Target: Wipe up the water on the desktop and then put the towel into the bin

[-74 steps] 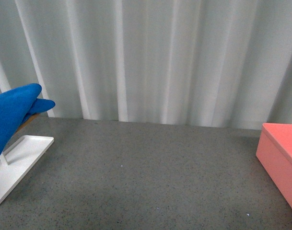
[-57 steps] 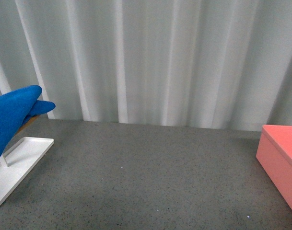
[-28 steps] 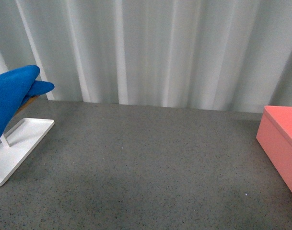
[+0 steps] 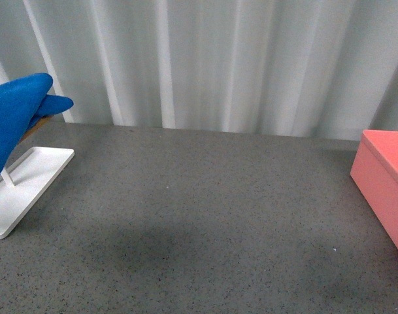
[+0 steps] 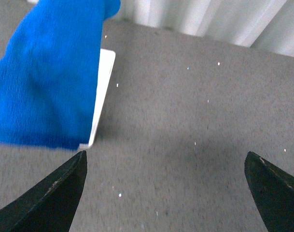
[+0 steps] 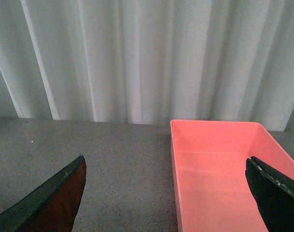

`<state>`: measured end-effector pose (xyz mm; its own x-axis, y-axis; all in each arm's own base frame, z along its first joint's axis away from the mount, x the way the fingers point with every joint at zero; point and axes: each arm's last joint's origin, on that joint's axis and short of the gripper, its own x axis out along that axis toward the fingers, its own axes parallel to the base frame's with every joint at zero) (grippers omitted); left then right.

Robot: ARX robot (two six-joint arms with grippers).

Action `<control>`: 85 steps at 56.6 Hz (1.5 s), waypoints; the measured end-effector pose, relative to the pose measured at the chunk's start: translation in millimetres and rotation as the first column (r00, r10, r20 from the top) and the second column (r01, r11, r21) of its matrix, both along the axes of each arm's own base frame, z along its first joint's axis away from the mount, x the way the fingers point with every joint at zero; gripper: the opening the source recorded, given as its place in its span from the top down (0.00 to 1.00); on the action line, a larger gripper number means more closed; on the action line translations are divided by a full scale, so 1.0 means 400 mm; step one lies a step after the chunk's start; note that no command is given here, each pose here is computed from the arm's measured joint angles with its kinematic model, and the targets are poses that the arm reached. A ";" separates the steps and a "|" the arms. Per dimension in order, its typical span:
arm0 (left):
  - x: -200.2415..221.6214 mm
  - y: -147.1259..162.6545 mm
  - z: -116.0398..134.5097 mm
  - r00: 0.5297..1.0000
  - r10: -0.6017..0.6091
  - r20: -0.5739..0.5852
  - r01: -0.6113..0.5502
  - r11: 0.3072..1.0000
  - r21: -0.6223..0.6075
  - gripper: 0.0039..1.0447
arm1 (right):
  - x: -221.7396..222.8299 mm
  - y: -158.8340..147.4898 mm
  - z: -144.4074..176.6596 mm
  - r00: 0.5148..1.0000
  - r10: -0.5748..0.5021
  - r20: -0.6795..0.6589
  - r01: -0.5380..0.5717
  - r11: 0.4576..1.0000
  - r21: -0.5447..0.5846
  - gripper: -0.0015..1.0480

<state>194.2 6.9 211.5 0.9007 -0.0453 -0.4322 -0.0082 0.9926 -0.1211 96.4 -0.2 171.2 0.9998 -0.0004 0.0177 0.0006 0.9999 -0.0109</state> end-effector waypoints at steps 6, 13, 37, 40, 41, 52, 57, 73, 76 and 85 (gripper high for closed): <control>0.177 0.027 0.041 0.997 -0.048 -0.059 0.050 0.998 0.048 0.06 | 0.000 0.000 0.000 1.000 -0.001 0.000 0.001 1.000 0.000 0.07; 0.414 0.070 0.073 0.977 -0.077 -0.201 0.102 0.987 0.121 0.06 | 0.000 0.000 0.000 1.000 0.000 0.000 0.000 1.000 0.000 0.07; 0.721 0.154 0.093 0.945 -0.007 -0.328 0.136 0.918 0.372 0.06 | 0.000 0.000 0.000 1.000 0.000 0.000 0.000 1.000 0.000 0.07; 0.736 0.162 0.085 0.939 0.005 -0.344 0.135 0.914 0.382 0.06 | 0.000 0.000 0.000 1.000 -0.001 0.000 0.001 1.000 0.000 0.07; 0.744 0.165 0.079 0.936 0.012 -0.352 0.135 0.912 0.388 0.06 | 0.000 0.000 0.000 1.000 0.000 0.000 0.000 1.000 0.000 0.07; 0.799 0.183 0.019 0.913 0.044 -0.406 0.128 0.913 0.387 0.06 | 0.000 0.000 0.000 1.000 -0.001 0.000 0.001 1.000 0.000 0.07; 0.820 0.188 0.001 0.912 0.070 -0.404 0.104 0.914 0.393 0.06 | 0.000 0.000 0.000 1.000 0.000 0.000 0.000 1.000 0.000 0.07; 0.855 0.199 -0.024 0.926 0.111 -0.361 0.058 0.902 0.428 0.06 | 0.000 0.000 0.000 1.000 -0.001 0.000 0.001 1.000 0.000 0.07; 0.856 0.201 -0.026 0.926 0.114 -0.359 0.056 0.901 0.429 0.06 | 0.000 0.000 0.000 1.000 -0.001 0.000 0.001 1.000 0.000 0.07; 0.857 0.205 -0.059 0.932 0.100 -0.349 0.069 0.895 0.441 0.06 | 0.000 0.000 0.000 1.000 0.000 0.000 0.000 1.000 0.000 0.07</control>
<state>537.1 89.0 188.0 0.6822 0.2375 -0.6915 0.0172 0.9403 0.3399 96.4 -0.2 171.2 0.9998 -0.0008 0.0177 0.0010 0.9999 -0.0109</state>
